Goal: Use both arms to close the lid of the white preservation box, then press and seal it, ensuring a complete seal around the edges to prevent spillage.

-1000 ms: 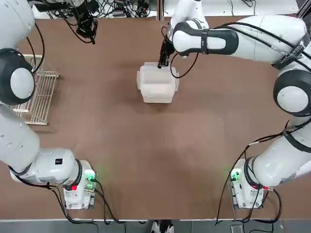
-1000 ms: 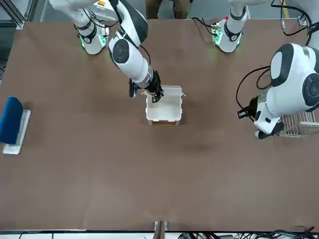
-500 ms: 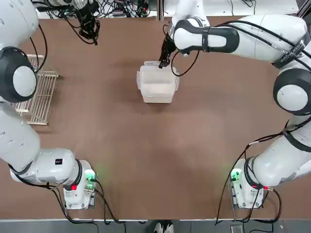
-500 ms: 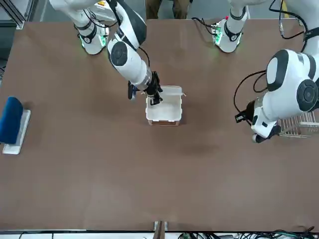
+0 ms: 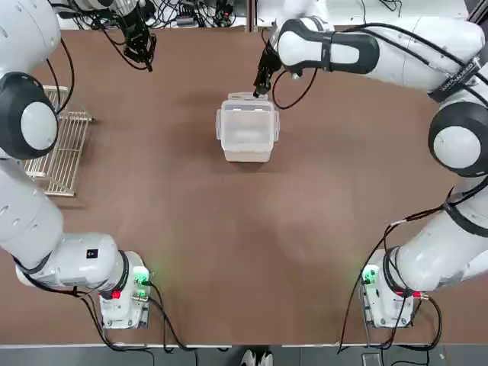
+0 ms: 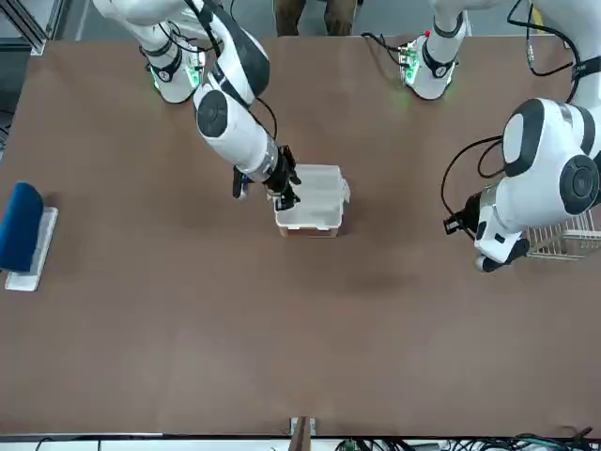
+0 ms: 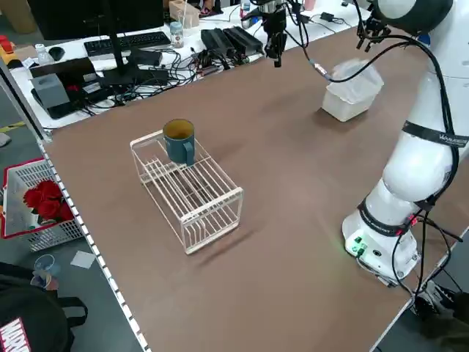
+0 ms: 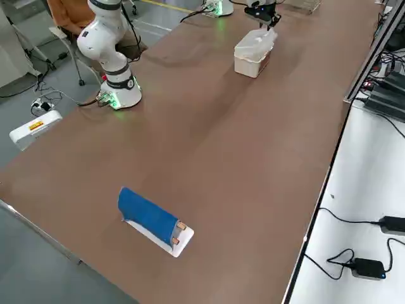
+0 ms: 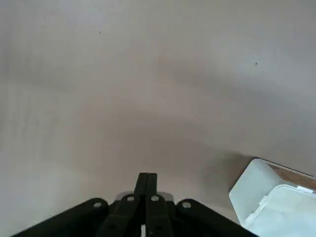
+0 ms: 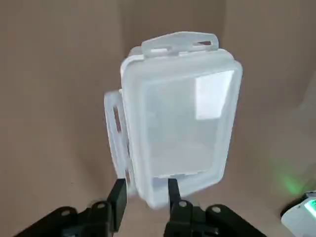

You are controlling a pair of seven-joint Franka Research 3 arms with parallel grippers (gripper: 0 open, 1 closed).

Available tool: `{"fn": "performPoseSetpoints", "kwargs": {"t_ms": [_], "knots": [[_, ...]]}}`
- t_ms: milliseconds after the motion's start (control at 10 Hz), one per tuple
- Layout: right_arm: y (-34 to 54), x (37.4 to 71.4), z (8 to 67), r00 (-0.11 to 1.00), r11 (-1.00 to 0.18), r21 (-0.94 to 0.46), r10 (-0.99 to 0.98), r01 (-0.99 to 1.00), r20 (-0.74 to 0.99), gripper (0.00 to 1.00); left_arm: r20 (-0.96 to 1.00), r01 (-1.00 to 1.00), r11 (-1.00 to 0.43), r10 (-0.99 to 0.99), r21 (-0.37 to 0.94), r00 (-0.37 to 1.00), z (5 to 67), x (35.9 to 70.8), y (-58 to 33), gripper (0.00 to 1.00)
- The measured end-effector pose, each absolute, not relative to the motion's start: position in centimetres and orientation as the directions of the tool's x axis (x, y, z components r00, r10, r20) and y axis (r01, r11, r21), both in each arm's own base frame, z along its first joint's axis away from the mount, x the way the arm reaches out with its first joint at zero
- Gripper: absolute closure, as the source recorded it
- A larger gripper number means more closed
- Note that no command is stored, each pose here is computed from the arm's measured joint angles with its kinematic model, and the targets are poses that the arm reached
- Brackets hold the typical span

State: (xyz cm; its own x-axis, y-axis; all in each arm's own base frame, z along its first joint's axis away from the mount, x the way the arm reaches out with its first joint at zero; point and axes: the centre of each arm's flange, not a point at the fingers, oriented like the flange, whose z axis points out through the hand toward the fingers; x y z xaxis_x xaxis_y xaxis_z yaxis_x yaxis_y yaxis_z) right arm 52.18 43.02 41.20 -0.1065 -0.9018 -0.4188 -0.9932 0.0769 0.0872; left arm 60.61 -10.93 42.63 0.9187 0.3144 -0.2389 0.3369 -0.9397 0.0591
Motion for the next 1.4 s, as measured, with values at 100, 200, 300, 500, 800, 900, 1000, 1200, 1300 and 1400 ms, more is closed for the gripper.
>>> {"fn": "performPoseSetpoints", "kwargs": {"t_ms": [100, 200, 300, 500, 800, 900, 1000, 1200, 1300, 1400], "knots": [[42.1, 53.3, 41.8, -0.106, 0.079, 0.081, -0.901, -0.994, -0.422, 0.58, -0.238, 0.336, -0.940, 0.314, 0.060, 0.919, 42.6, 60.6, -11.0, 0.99], [41.6, 53.9, 42.4, -0.088, 0.062, 0.078, -0.905, -0.995, -0.417, 0.60, -0.238, 0.338, -0.939, 0.314, 0.068, 0.919, 42.7, 60.6, -11.2, 0.99], [41.6, 53.8, 42.4, -0.054, 0.027, 0.073, -0.918, -0.997, -0.394, 0.65, -0.248, 0.338, -0.938, 0.309, 0.081, 0.918, 42.3, 60.4, -12.1, 0.99], [43.2, 52.1, 41.0, 0.025, -0.054, 0.076, -0.940, -0.996, -0.339, 0.87, -0.254, 0.380, -0.922, 0.349, 0.081, 0.902, 39.4, 59.0, -15.8, 0.99], [47.5, 49.2, 36.4, 0.088, -0.122, 0.079, -0.935, -0.989, -0.344, 0.99, -0.263, 0.398, -0.911, 0.360, 0.108, 0.895, 35.8, 56.8, -18.8, 0.99], [48.2, 49.1, 35.0, 0.094, -0.126, 0.071, -0.933, -0.989, -0.347, 0.99, -0.250, 0.409, -0.904, 0.371, 0.124, 0.894, 34.2, 55.3, -20.6, 0.99], [48.3, 49.4, 33.8, 0.096, -0.122, 0.056, -0.934, -0.991, -0.343, 0.99, -0.244, 0.421, -0.898, 0.382, 0.129, 0.891, 33.1, 53.9, -22.0, 0.99], [48.2, 50.0, 31.9, 0.094, -0.112, 0.035, -0.937, -0.993, -0.336, 0.99, -0.238, 0.433, -0.892, 0.395, 0.132, 0.887, 32.6, 52.3, -24.1, 0.99], [48.2, 50.2, 31.4, 0.094, -0.111, 0.032, -0.937, -0.993, -0.335, 0.99, -0.226, 0.442, -0.886, 0.405, 0.143, 0.886, 32.3, 51.6, -25.3, 0.99], [48.2, 50.3, 31.3, 0.093, -0.110, 0.031, -0.937, -0.993, -0.336, 0.99, -0.210, 0.449, -0.880, 0.414, 0.158, 0.886, 31.5, 50.6, -26.4, 0.99]]}}
